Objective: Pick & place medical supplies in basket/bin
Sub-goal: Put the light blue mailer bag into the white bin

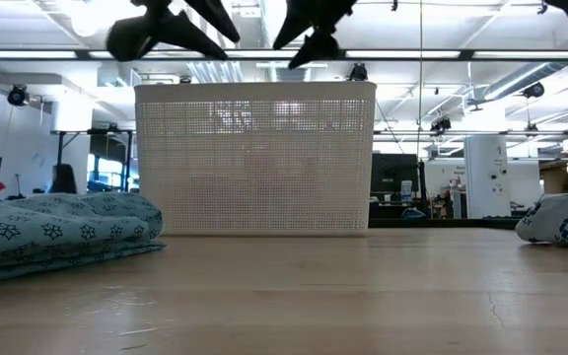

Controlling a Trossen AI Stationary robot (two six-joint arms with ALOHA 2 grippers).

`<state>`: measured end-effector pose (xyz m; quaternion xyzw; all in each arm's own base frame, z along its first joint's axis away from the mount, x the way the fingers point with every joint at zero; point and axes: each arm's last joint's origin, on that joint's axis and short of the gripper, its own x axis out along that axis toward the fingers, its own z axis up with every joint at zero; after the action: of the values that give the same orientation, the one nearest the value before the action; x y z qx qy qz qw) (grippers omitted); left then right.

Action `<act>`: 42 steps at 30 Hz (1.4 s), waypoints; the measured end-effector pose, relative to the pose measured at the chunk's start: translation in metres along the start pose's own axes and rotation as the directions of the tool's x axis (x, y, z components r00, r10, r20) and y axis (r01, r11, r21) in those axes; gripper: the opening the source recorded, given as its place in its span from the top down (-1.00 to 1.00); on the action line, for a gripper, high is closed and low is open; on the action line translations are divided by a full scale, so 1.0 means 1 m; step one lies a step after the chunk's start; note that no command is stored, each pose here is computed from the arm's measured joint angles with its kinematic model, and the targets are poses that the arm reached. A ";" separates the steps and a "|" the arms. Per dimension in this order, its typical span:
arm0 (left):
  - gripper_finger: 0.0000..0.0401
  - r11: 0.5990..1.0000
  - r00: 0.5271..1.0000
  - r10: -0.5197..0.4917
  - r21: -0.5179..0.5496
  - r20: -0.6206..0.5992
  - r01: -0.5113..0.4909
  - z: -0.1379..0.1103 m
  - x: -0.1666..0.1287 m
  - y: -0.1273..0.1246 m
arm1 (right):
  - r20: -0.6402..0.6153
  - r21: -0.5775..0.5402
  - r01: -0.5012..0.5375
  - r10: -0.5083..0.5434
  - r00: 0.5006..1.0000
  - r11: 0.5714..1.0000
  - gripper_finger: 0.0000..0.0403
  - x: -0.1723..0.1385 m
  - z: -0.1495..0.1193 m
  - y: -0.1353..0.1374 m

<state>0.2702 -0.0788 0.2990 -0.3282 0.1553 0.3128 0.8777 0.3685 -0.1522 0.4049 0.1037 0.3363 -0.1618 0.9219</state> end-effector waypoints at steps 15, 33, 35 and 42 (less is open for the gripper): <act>0.49 0.942 0.974 -0.020 0.323 -0.224 0.093 0.044 0.035 0.056 | -0.507 0.119 0.095 -0.022 0.862 0.988 -0.62 -0.017 -0.055 0.018; 0.49 0.837 0.986 -0.022 0.535 -0.168 0.110 0.062 0.044 0.068 | -0.775 0.239 0.394 -0.069 0.628 0.887 -0.62 -0.052 -0.162 0.085; 0.49 0.837 0.986 -0.020 0.536 -0.167 0.108 0.062 0.045 0.068 | -0.801 0.245 0.453 -0.084 0.593 0.857 -0.62 -0.057 -0.181 0.086; 0.49 0.837 0.986 -0.017 0.536 -0.168 0.106 0.061 0.046 0.068 | -0.836 0.309 0.639 -0.119 0.535 0.705 -0.62 -0.082 -0.233 0.076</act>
<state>0.2643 0.0230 0.2892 -0.0943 0.2952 0.2007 0.9294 0.2008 0.0063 0.2894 0.3590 0.6402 -0.4052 0.5450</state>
